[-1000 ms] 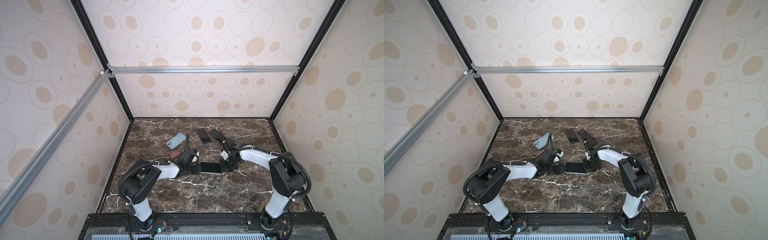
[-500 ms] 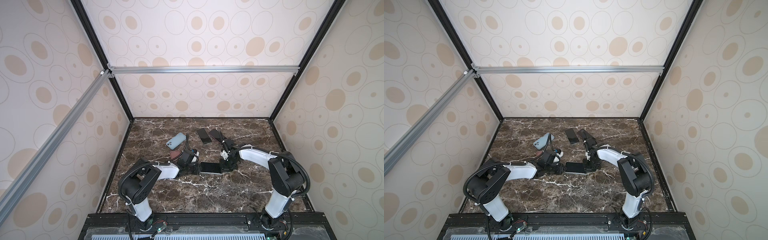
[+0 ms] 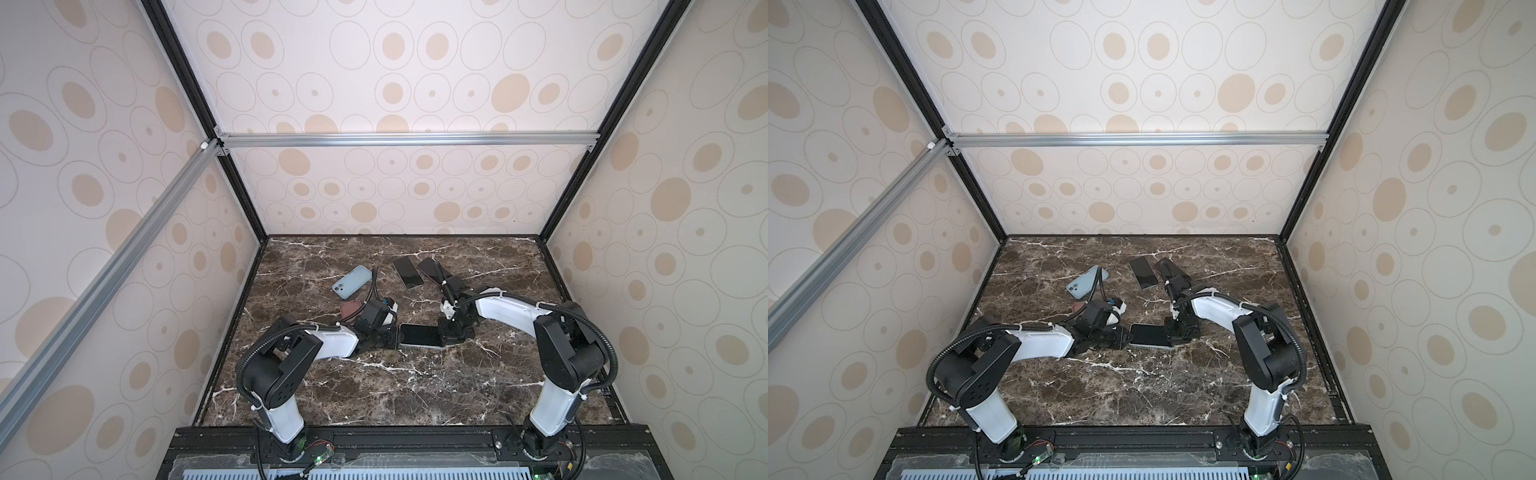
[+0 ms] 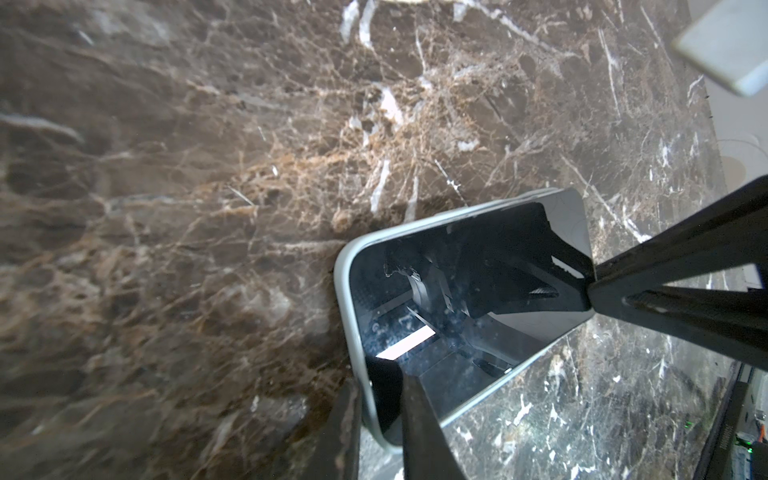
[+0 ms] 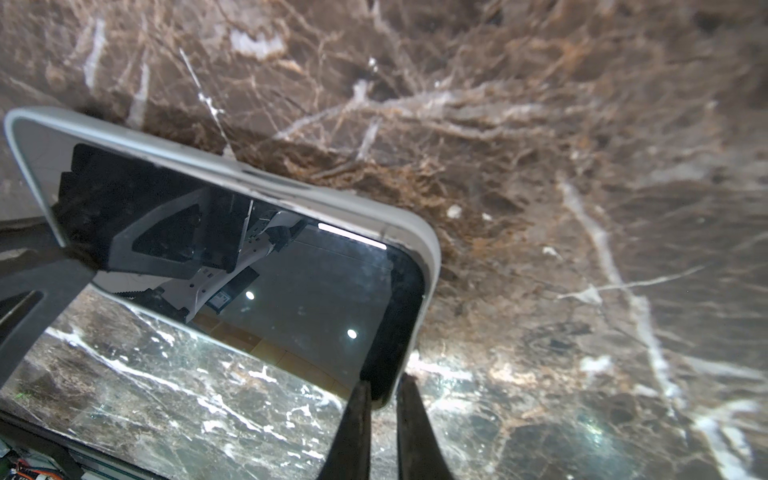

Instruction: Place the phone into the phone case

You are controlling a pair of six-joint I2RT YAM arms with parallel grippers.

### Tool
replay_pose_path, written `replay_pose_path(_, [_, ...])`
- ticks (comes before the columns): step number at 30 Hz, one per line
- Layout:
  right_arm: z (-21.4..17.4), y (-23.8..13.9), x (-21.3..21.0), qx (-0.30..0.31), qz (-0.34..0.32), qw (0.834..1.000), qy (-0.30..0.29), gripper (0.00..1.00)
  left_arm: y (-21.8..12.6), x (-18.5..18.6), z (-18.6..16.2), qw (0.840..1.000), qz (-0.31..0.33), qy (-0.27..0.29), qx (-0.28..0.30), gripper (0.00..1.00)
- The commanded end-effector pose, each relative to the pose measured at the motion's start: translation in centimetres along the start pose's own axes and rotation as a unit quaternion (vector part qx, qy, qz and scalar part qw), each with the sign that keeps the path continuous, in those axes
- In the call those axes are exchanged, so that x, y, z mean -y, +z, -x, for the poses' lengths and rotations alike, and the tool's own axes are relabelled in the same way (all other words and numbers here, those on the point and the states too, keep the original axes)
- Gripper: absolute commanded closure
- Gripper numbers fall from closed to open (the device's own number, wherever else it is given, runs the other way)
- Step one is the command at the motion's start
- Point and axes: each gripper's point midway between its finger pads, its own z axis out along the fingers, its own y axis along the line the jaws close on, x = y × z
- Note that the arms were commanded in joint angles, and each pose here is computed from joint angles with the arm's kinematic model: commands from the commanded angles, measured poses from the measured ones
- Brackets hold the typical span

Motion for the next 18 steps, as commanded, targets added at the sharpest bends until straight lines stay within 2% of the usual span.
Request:
replay_pose_path(1, [-3.8,9.7,1.6,-0.073,-0.043,0.996,-0.027,0.88,1.0,-2.6,-8.1,0.990,0.041,-0.029,-0.132,0.81])
replay_pose_path(18, [-5.2,11.8,2.6,-0.094,-0.076,0.992,-0.027,0.89,1.1,-2.8,-8.2,0.989,0.046,-0.033,-0.134,0.81])
